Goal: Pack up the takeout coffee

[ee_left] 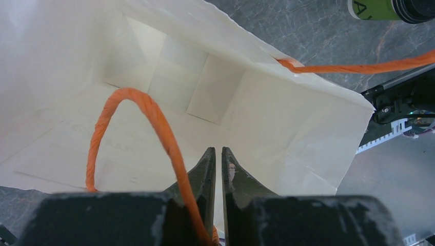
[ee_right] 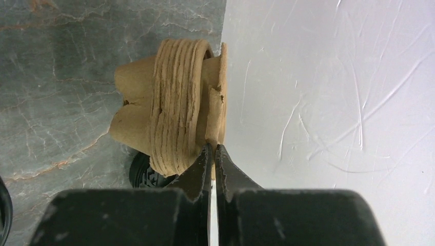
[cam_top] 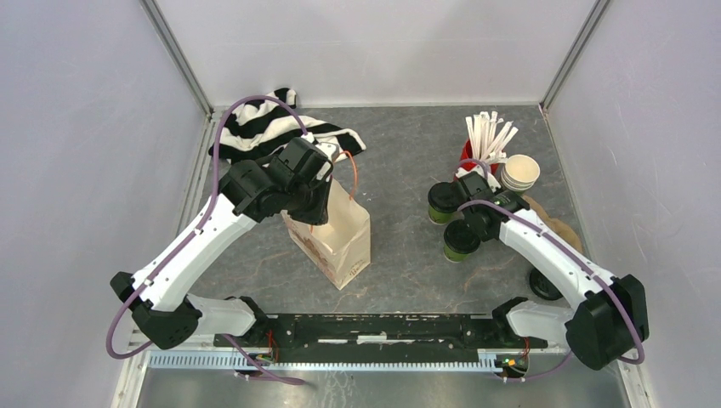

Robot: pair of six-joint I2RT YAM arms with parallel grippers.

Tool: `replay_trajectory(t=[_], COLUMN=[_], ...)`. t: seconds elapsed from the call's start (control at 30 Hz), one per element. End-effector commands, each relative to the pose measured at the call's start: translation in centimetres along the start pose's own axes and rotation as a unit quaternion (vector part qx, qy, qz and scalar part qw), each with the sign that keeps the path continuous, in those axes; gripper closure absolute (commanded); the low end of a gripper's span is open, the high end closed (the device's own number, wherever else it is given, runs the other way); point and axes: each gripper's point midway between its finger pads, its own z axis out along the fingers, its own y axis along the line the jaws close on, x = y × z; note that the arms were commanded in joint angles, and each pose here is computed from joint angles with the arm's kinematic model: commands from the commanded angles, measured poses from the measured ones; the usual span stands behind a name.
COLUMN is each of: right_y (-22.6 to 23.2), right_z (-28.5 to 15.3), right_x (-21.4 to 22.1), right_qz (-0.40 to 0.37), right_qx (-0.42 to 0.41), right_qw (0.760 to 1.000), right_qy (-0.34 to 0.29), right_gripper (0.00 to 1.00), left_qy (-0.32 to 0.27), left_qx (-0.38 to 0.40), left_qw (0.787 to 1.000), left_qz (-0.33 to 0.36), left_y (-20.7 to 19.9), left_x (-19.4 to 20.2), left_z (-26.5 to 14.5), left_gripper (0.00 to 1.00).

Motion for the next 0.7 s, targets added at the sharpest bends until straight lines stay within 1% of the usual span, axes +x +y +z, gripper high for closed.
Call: replay_trajectory(t=[0.0,0.03,0.07,0.1,0.13,0.2,0.27,0.3,0.33,0.37,0.43,0.47,0.5,0.53,0.57,0.6,0.63,0.67], right_y=[-1.1,0.3,1.4,1.3,0.3,-2.1,-3.0,-3.7,-4.3,-4.9,-4.7,-3.5,-0.7,2.6,3.8,3.1,0.8,-1.7], right_z=[0.4,0.8,0.5,-0.5,-1.3,-1.8,-0.8,-0.5,-0.6,-1.0,-1.5,-1.3,-1.2,-0.9,-0.7,-0.4,-0.6,-1.2], right_x=[0.0,-0.3,-1.5,-2.9,-3.8,-3.8,-1.5,0.0,0.8,0.7,-1.2,-2.4,-3.9,-4.9,-4.6,-3.5,-2.5,-1.9], right_qz=[-0.015,-0.021,-0.012,0.019,0.053,0.084,0.043,0.019,0.019,0.031,0.079,0.083,0.064,0.039,0.025,0.029,0.042,0.068], right_qx=[0.047,0.012,-0.034,-0.063,-0.063,-0.019,0.049,0.093,0.119,0.126,0.086,0.049,-0.027,-0.098,-0.118,-0.097,-0.047,0.0], right_qw=[0.999,0.999,0.998,0.995,0.992,0.99,0.994,0.994,0.992,0.991,0.991,0.991,0.989,0.98,0.979,0.986,0.993,0.994], right_qy=[-0.018,-0.031,-0.054,-0.079,-0.095,-0.114,-0.082,-0.051,-0.033,-0.03,-0.064,-0.091,-0.13,-0.167,-0.165,-0.131,-0.096,-0.082], right_gripper=[1.0,1.0,1.0,1.0,1.0,1.0,1.0,1.0,1.0,1.0,1.0,1.0,1.0,1.0,1.0,1.0,1.0,1.0], left_qy=[-0.014,-0.014,-0.016,-0.016,-0.012,-0.011,-0.017,-0.022,-0.026,-0.028,-0.026,-0.025,-0.025,-0.027,-0.031,-0.031,-0.03,-0.026], left_qx=[0.031,0.029,0.029,0.033,0.036,0.037,0.033,0.034,0.033,0.03,0.025,0.025,0.028,0.031,0.033,0.035,0.036,0.033], left_qw=[0.999,0.999,0.999,0.999,0.999,0.999,0.999,0.999,0.999,0.999,0.999,0.999,0.999,0.999,0.999,0.999,0.999,0.999], left_qz=[-0.008,-0.009,-0.01,-0.01,-0.01,-0.009,-0.007,-0.007,-0.006,-0.005,-0.005,-0.007,-0.01,-0.013,-0.016,-0.018,-0.018,-0.017], left_y=[-1.2,-1.0,-1.0,-1.1,-1.2,-1.3,-1.2,-1.2,-1.1,-1.0,-1.0,-1.0,-1.1,-1.2,-1.2,-1.2,-1.2,-1.2], left_x=[-0.8,-0.7,-0.6,-0.5,-0.4,-0.5,-0.8,-1.0,-1.1,-1.2,-1.5,-1.5,-1.5,-1.4,-1.4,-1.2,-1.2,-1.2], left_z=[-0.5,-0.4,-0.3,-0.3,-0.3,-0.5,-0.6,-0.7,-0.7,-0.7,-0.7,-0.8,-0.9,-1.0,-1.0,-0.9,-1.0,-1.1], left_gripper=[0.85,0.85,0.85,0.84,0.85,0.85,0.85,0.85,0.84,0.84,0.84,0.84,0.85,0.85,0.84,0.84,0.84,0.84])
